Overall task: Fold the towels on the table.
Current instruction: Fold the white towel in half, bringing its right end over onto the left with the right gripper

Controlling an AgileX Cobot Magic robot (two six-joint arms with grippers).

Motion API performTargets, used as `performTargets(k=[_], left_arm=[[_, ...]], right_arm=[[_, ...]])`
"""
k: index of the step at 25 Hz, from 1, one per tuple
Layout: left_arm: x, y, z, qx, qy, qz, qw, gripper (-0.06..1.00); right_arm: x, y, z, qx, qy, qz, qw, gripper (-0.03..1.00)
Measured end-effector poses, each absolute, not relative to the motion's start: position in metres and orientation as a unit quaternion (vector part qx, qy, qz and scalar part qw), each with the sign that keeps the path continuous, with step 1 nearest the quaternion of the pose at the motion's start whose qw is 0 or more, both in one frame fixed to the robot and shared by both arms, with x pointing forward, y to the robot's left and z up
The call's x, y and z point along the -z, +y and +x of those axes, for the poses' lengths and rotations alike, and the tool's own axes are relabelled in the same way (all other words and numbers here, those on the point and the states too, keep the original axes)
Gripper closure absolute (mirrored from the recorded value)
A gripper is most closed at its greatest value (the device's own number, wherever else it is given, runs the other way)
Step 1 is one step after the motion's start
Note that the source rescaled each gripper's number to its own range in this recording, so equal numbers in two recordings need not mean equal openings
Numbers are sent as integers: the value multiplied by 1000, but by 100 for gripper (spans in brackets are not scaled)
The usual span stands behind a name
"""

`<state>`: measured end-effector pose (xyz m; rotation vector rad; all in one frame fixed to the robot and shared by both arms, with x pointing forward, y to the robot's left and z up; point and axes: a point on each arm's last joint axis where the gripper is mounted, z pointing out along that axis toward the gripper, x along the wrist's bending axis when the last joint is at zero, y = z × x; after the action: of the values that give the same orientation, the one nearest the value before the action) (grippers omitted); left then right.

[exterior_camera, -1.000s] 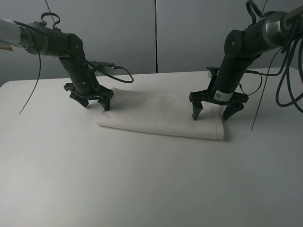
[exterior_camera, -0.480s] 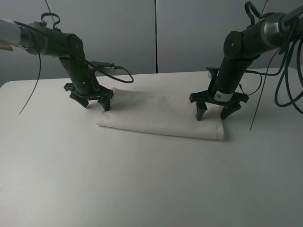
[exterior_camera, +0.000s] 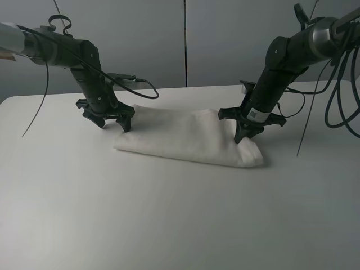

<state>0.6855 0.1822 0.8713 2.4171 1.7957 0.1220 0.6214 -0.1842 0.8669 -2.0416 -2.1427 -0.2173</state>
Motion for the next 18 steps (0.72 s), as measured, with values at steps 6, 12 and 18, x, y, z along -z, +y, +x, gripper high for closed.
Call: performTargets(k=[6, 12, 18], left_arm=[[-871, 182, 685, -40, 595, 800, 64, -5], [-871, 182, 685, -40, 595, 801, 63, -5], [-871, 182, 685, -37, 595, 801, 60, -5]], right_arm=[[-868, -185, 619, 60, -727, -678, 94, 95], [-894, -187, 617, 70, -736, -668, 78, 95], [-931, -183, 612, 111, -727, -672, 85, 95]])
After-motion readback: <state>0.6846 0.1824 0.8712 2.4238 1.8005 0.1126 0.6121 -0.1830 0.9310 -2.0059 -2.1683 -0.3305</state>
